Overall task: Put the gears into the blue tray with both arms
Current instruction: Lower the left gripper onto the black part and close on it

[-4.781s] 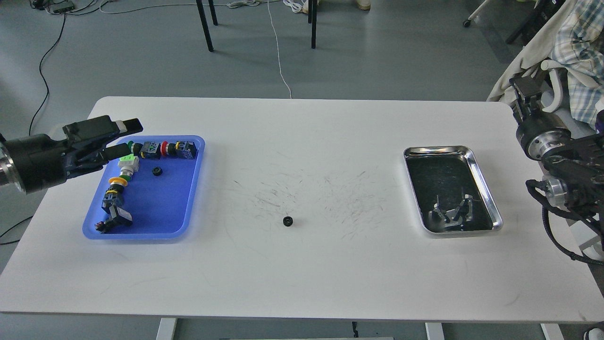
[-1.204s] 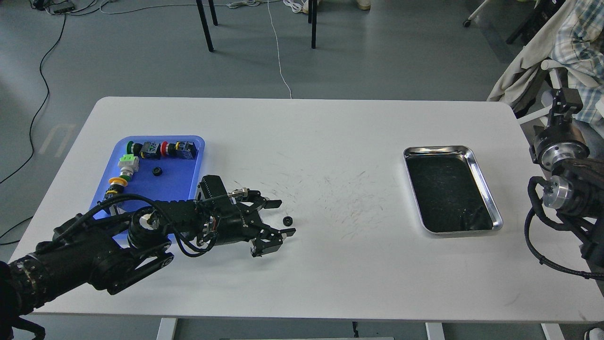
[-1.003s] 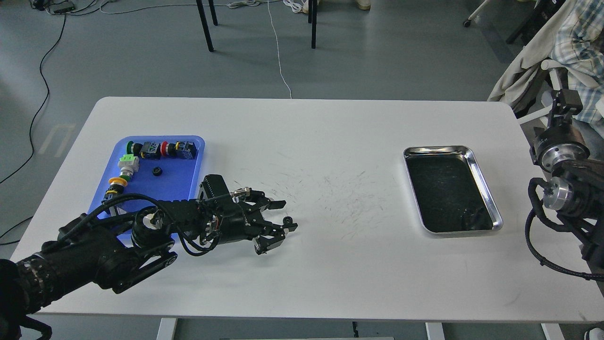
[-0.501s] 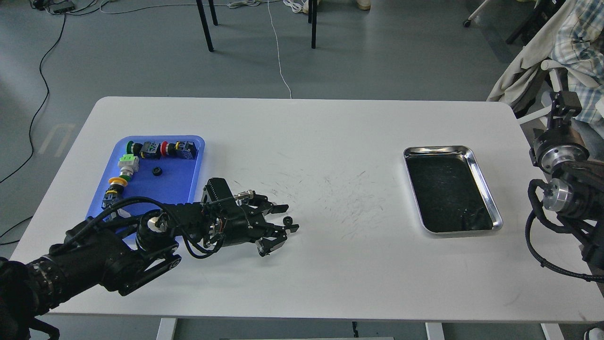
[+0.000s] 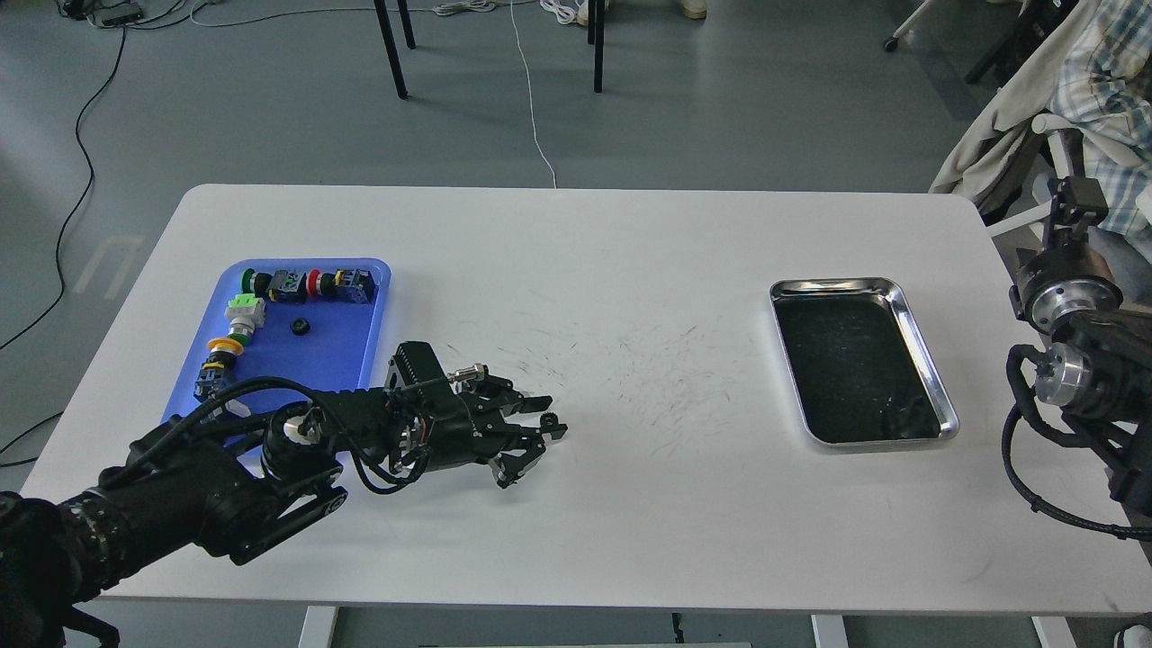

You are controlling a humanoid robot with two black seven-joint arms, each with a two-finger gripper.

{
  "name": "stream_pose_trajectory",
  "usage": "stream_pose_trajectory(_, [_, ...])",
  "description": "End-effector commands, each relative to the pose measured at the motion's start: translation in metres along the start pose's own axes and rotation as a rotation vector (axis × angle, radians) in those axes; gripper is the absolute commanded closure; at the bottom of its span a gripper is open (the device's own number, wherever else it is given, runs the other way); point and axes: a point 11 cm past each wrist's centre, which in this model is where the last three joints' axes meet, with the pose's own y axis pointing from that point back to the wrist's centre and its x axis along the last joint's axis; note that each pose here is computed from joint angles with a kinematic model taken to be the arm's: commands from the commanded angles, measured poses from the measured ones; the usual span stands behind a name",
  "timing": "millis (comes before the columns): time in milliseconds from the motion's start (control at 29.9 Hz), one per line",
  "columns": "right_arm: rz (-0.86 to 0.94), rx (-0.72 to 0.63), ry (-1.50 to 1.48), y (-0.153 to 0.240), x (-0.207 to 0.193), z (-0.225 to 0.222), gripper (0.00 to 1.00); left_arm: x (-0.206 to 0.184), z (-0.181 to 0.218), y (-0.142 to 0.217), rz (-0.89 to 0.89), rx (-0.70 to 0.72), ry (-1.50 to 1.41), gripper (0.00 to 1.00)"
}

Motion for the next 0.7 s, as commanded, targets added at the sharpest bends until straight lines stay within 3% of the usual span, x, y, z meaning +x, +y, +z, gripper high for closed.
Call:
stream_pose_trajectory(0, [0.0, 0.0, 0.001, 0.0, -0.0001, 0.0, 0.05, -0.0015, -0.0003, 0.0003, -0.003, 0.002, 0.002, 0.67])
stream_pose_trajectory(669, [0.002, -0.007, 0.007, 0.0015, 0.0018, 0.0047, 0.05, 0.0, -0.0023, 0.0013, -0.002, 0.005, -0.002, 0.9])
